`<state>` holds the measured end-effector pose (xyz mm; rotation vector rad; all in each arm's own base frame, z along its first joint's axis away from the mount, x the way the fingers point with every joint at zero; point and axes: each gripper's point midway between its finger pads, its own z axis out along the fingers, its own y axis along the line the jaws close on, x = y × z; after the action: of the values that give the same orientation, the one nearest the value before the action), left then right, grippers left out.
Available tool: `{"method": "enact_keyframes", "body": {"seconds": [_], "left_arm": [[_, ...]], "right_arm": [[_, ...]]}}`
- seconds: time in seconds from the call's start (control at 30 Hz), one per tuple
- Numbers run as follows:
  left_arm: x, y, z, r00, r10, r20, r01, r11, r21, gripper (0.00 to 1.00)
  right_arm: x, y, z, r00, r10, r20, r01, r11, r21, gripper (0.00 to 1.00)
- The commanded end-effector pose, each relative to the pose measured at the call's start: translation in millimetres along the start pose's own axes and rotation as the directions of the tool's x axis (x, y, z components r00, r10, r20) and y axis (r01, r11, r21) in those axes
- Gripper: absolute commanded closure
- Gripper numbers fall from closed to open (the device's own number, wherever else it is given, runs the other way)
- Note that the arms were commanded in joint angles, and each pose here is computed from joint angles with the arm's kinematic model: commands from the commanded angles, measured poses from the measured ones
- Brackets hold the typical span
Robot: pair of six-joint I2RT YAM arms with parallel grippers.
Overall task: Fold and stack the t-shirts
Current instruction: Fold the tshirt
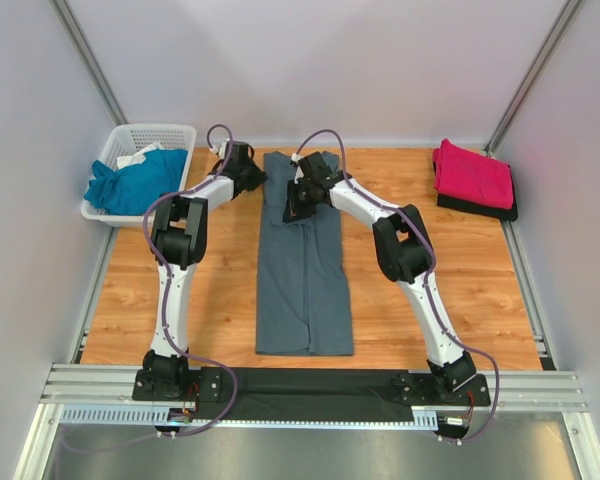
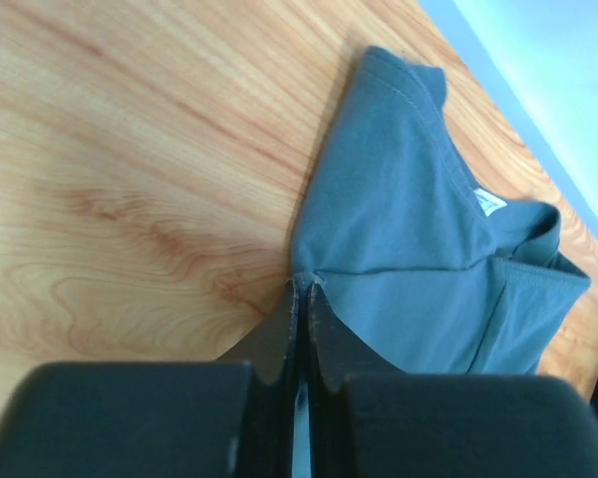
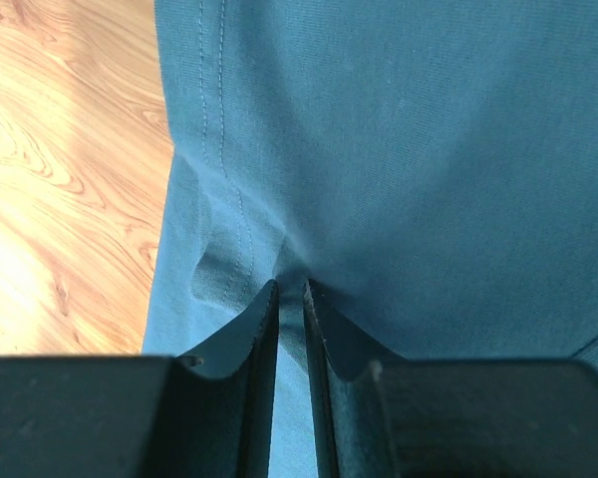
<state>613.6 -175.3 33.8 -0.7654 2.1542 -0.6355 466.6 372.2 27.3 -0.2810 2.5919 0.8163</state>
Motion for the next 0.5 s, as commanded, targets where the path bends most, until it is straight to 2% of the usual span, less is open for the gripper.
{"method": "enact_keyframes", "body": {"seconds": [0.0,0.17,0.37,0.47], "left_arm": [[-18,-25,-8,0.999,0.014,0.049,-0.019,0.995,0.094,1.00],[-35,-37,-36,0.992,0.046,0.116,-0.059,0.992,0.108,1.00],[-48,-30,-53,0.981,0.087,0.171,-0.079,0.996,-0.051,1.00],[-45,-36,-56,0.975,0.126,0.185,-0.117,0.991,-0.059,0.95]], "right_arm": [[13,-7,-1,0.999,-0.018,-0.032,0.020,0.999,0.045,0.82],[12,-9,0,1.000,-0.001,-0.031,0.002,0.999,0.052,0.82],[11,-15,1,0.999,0.031,-0.033,-0.029,0.998,0.053,0.82],[11,-16,1,0.999,0.033,-0.034,-0.031,0.998,0.055,0.82]]}}
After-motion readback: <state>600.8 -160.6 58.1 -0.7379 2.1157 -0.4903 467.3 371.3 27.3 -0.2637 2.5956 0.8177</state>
